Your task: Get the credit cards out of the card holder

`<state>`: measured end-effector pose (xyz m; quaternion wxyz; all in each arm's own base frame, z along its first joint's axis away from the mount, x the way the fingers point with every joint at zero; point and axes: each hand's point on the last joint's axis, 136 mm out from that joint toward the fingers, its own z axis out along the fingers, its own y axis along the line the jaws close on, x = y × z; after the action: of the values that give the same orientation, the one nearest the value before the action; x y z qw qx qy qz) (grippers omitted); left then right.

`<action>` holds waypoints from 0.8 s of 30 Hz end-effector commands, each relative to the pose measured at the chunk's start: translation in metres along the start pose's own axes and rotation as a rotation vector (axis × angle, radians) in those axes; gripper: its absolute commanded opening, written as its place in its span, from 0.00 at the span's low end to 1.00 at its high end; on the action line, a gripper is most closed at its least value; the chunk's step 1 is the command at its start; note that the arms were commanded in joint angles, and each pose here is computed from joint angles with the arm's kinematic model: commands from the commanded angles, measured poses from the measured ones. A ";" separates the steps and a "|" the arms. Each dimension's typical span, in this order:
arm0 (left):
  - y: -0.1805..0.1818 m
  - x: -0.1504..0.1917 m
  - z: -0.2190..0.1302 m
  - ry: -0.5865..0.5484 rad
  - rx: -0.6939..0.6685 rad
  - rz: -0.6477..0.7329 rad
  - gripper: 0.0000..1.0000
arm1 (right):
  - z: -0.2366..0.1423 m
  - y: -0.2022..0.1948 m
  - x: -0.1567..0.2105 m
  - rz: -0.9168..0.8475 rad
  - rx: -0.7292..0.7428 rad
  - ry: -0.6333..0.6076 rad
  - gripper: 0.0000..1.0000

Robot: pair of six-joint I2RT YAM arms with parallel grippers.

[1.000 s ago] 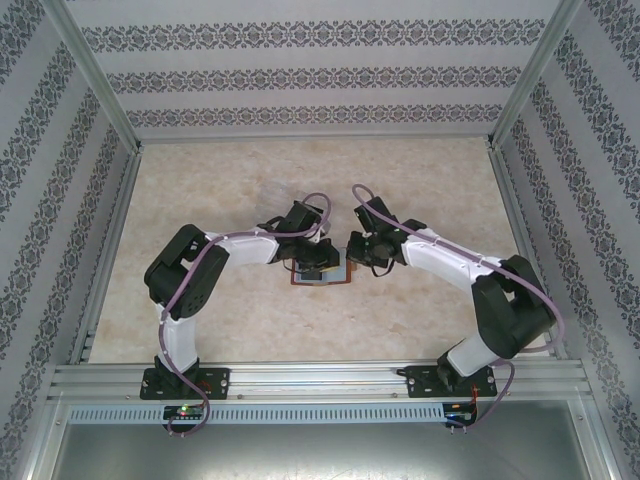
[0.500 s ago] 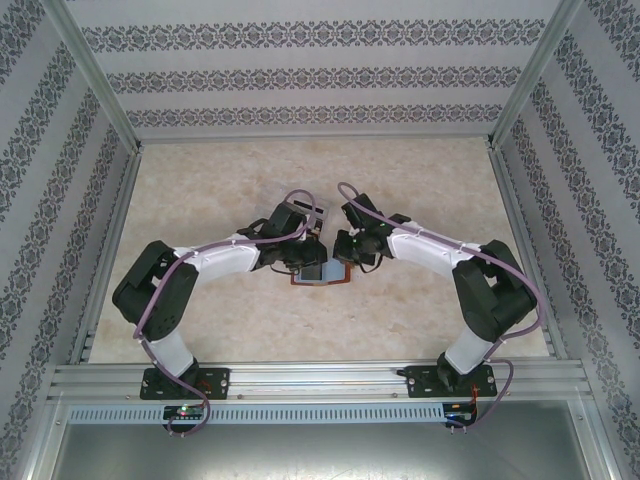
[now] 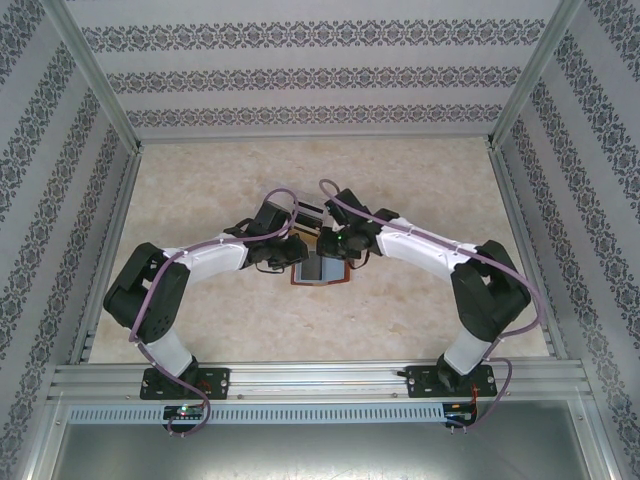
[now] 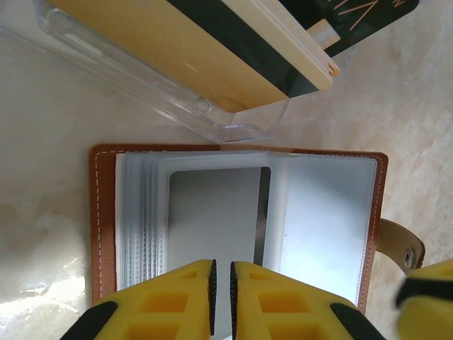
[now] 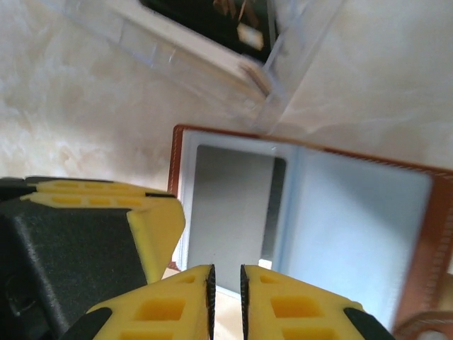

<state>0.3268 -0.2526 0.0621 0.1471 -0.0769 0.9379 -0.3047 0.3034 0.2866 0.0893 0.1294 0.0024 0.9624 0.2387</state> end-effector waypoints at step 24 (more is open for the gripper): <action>0.035 0.015 0.019 0.053 -0.099 -0.068 0.10 | 0.050 -0.029 0.011 0.139 -0.071 0.109 0.18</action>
<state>0.3200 -0.2474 0.0367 0.1215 -0.0909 0.9464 -0.2850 0.3073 0.2869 0.0392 0.0694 0.0409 0.9569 0.2789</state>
